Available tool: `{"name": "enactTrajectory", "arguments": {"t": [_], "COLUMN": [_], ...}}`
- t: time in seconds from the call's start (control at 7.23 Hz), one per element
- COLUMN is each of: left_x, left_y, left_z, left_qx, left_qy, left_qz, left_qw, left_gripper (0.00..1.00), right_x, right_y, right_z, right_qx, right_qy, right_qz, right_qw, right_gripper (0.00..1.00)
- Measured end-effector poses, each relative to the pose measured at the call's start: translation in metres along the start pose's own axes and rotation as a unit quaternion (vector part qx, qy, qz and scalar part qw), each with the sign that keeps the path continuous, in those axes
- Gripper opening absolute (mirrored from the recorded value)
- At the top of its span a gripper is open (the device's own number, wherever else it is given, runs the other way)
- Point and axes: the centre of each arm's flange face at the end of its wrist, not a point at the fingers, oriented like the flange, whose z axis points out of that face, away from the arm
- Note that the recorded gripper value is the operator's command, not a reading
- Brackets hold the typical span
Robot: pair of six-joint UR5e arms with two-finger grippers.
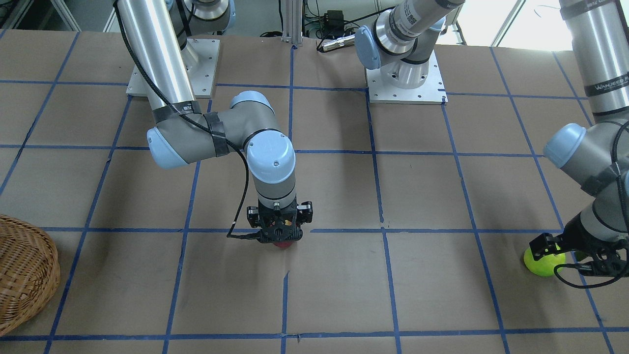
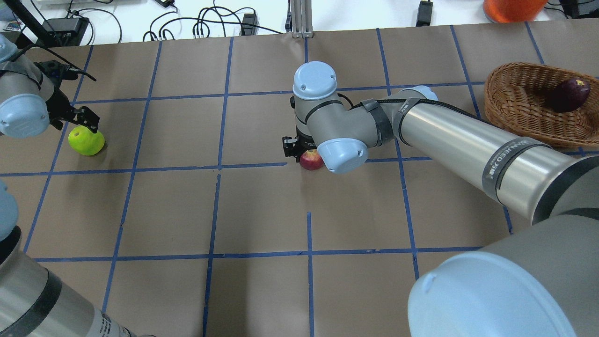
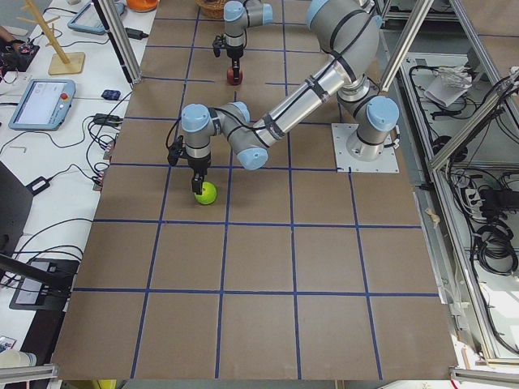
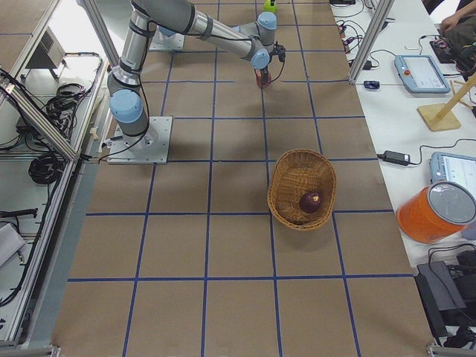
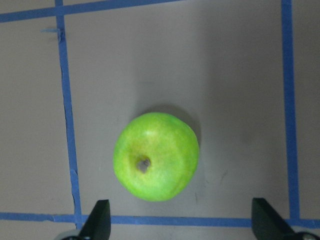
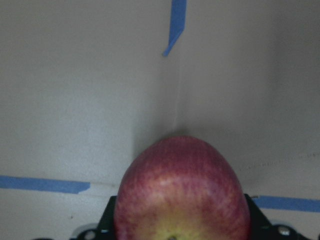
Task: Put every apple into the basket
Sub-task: 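Grasp the red apple with the right gripper while the left grasps the green apple, then place the red apple in the basket while the left carries the green apple center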
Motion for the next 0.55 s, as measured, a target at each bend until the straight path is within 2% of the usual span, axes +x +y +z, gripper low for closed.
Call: {"name": "enactTrajectory", "arguments": {"t": [0.14,0.28,0.42,0.55], "left_x": [0.0,0.0,-0.001,-0.005], "left_y": [-0.002,-0.003,-0.002,0.002], "left_z": [0.017,0.03,0.038,0.043], "left_qx": [-0.009,-0.017,-0.022,-0.028], "left_qy": [0.006,0.011,0.014,0.016], "left_qz": [0.003,0.005,0.006,0.003], "left_qw": [0.9999,0.9998,0.9996,0.9995], "left_gripper": [1.0,0.93,0.52,0.25], "right_x": [0.011,0.039,0.083,0.149], "right_y": [-0.01,-0.024,-0.038,-0.051], "right_z": [-0.021,-0.055,-0.09,-0.122], "right_qx": [0.001,-0.005,-0.015,-0.021], "right_qy": [-0.01,-0.012,-0.008,0.007], "right_qz": [0.012,0.027,0.031,0.029], "right_qw": [0.9999,0.9996,0.9994,0.9993], "right_gripper": [0.0,0.0,0.0,0.0]}}
